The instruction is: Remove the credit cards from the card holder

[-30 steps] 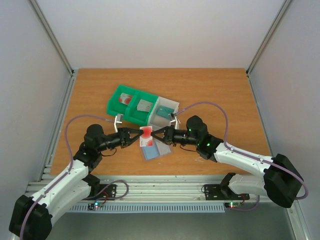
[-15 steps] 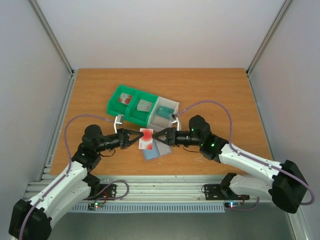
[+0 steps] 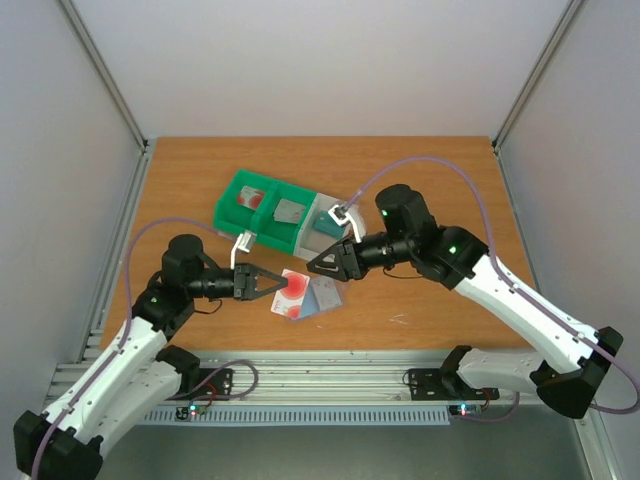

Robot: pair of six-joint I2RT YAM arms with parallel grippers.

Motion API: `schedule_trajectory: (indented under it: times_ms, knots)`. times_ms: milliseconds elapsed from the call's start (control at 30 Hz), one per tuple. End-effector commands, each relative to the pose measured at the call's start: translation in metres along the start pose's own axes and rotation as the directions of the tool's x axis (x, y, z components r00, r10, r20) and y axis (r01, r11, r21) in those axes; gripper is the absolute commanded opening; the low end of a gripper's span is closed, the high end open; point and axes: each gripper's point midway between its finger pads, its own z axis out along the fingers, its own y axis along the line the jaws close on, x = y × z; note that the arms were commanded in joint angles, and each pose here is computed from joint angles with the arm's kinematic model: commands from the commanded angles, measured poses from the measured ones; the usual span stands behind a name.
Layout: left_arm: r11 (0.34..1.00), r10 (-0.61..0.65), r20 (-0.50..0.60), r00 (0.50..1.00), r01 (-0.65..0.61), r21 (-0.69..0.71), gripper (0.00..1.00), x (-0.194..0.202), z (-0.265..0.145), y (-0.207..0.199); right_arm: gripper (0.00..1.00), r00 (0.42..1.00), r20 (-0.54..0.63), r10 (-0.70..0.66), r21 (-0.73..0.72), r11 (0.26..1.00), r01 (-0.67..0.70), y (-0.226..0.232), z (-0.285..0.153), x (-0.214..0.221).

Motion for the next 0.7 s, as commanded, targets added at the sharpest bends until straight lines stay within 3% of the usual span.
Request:
schedule_trajectory:
  times_ms: [0, 67, 333, 667]
  knots:
    - [0.995, 0.081, -0.062, 0.995, -0.076, 0.068, 0.00, 0.011, -0.005, -0.025, 0.40, 0.974, -0.228, -0.013, 0.033, 0.999, 0.021, -0.008, 0.000, 0.034]
    - [0.995, 0.080, -0.073, 0.994, -0.075, 0.067, 0.00, 0.013, -0.006, -0.026, 0.45, 0.967, -0.256, -0.003, 0.001, 1.000, 0.003, -0.004, 0.005, 0.034]
    - [0.989, 0.120, -0.102, 0.988, -0.110, 0.099, 0.00, 0.022, -0.009, -0.032, 0.44, 0.939, -0.342, 0.043, -0.056, 0.996, -0.066, -0.012, 0.029, 0.041]
    - [0.985, 0.134, -0.130, 0.982, -0.118, 0.125, 0.00, 0.030, -0.010, -0.032, 0.27, 0.917, -0.392, 0.067, -0.109, 0.987, -0.118, -0.014, 0.052, 0.045]
